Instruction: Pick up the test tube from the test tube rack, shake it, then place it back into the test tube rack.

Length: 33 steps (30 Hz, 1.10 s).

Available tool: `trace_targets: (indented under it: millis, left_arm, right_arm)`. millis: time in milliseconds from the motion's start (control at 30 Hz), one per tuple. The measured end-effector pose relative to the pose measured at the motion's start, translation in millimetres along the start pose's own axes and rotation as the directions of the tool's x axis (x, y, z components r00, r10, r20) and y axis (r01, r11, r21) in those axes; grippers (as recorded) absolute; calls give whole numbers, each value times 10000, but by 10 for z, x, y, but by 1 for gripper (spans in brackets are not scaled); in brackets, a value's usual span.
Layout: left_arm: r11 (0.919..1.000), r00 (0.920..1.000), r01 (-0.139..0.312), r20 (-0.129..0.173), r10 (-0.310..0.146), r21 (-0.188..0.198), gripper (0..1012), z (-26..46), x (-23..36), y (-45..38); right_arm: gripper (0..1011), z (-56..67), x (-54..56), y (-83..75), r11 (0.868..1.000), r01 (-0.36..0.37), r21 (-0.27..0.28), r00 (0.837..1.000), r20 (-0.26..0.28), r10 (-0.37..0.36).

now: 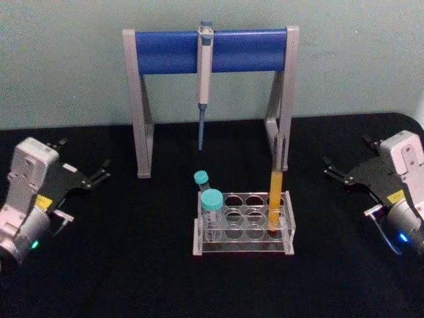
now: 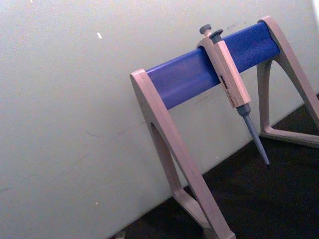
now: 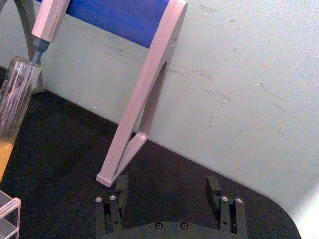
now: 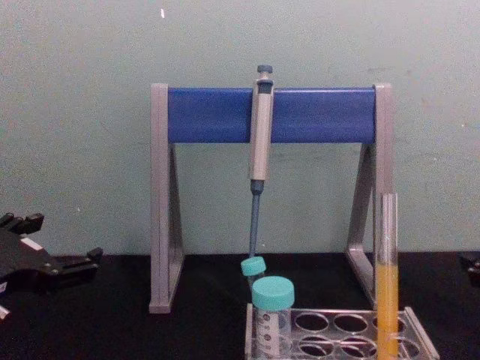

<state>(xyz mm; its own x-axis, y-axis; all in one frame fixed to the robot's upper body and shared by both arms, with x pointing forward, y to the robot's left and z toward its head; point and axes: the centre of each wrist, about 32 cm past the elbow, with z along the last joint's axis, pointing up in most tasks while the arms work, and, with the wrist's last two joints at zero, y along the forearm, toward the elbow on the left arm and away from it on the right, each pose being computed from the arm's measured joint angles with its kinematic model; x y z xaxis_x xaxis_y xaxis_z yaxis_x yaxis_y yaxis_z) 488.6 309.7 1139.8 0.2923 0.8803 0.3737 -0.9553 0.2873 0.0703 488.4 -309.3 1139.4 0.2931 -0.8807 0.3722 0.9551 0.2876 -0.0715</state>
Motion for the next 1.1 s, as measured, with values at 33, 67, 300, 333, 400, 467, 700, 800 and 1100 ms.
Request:
trace_targets:
  millis: [33, 67, 300, 333, 400, 467, 700, 800, 1100]
  left_arm:
    - [10000, 10000, 0, 0, 0, 0, 1001, 0, 0, 0]
    - [10000, 10000, 0, 0, 0, -1, 1001, 0, 0, 0]
    - [10000, 10000, 1, 0, -1, 0, 1001, 0, 0, 0]
    - [10000, 10000, 1, 0, -1, 0, 1001, 0, 0, 0]
    - [10000, 10000, 0, -1, 0, 0, 1001, 0, 0, 0]
    - [10000, 10000, 0, 0, 0, 0, 1001, 0, 0, 0]
    - [10000, 10000, 1, -1, -1, 0, 1002, 0, 0, 0]
    - [10000, 10000, 0, 0, 0, 0, 1001, 0, 0, 0]
    - [10000, 10000, -1, -1, 1, -1, 1002, 0, 0, 0]
  right_arm:
    - [1000, 0, 0, 0, 10000, 0, 0, 10000, 0, 0]
    - [1000, 0, 0, 0, 10000, 0, 1, 10000, 3, 0]
    - [1000, 1, 3, 1, 10000, 4, 10, 10000, 10, -4]
    - [1000, 2, 3, 1, 10000, 6, 11, 10000, 11, -6]
    - [1000, 2, 4, 1, 10000, 6, 11, 10000, 12, -6]
    - [1000, 2, 5, 1, 10000, 7, 11, 10000, 15, -7]
    - [1000, 2, 5, 1, 10000, 8, 11, 10000, 16, -8]
    - [1000, 2, 5, 1, 10000, 8, 11, 10000, 16, -8]
    - [1000, 2, 5, 1, 10000, 7, 12, 10000, 16, -7]
